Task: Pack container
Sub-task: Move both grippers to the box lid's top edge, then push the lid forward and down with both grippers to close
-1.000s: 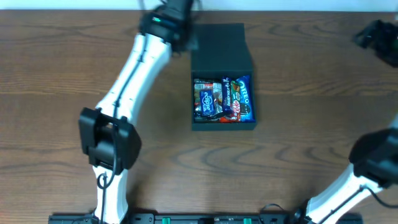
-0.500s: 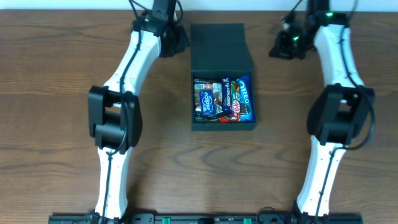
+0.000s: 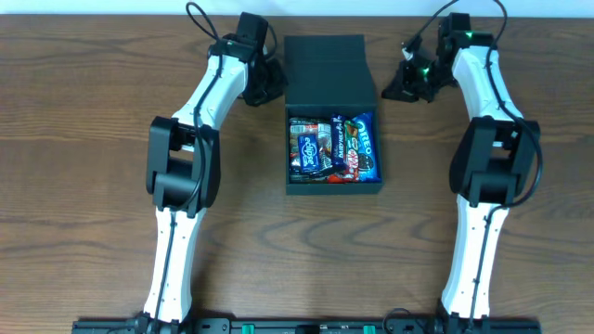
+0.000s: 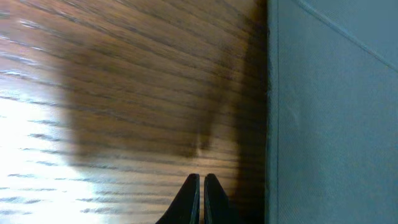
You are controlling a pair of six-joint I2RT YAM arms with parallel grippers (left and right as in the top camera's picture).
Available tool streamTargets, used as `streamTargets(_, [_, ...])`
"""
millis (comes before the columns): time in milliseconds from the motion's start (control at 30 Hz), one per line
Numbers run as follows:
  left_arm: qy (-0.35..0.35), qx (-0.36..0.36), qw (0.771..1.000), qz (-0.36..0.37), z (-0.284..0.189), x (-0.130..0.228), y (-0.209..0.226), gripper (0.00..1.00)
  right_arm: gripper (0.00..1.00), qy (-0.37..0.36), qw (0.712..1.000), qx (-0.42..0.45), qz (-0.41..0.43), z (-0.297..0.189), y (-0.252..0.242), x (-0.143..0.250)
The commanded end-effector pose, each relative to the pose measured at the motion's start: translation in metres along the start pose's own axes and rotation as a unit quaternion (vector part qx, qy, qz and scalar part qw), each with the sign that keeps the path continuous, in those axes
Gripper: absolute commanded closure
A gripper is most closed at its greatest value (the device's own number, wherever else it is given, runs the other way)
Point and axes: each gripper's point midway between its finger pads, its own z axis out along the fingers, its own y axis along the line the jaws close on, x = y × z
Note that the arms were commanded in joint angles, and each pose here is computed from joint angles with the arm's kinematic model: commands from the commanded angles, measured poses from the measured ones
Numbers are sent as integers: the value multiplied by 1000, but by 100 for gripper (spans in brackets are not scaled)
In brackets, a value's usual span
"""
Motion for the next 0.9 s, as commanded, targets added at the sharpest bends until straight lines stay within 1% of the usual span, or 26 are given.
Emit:
streamTargets(0, [10,12,1000,-9,5,2,-1,94,98,23,998,-52,0,21,12,8])
streamTargets(100, [15,20,1000,-13,6,3,-3,94,99,25,996,-81,-8,28,24,8])
streamTargets(300, [30,61,998,-10,9,6,-17,94,98,35,995,-88,-21,38,37,13])
streamTargets(400, [32,62,998,-9,9,7,-17,94,99,37,989,-134,-49,37,55,16])
streamTargets(467, [35,79,996,0,8,6,-23,94,99,35,985,-156,-59,34,62,16])
streamTargets(667, [44,165,984,47,-3,2,-49,94,98,21,971,-222,-82,17,73,14])
streamTargets(767, [44,186,980,58,-8,-1,-53,94,98,9,966,-245,-87,6,75,10])
streamTargets(867, [48,212,973,80,-15,-1,-61,94,98,-10,963,-248,-101,-12,76,4])
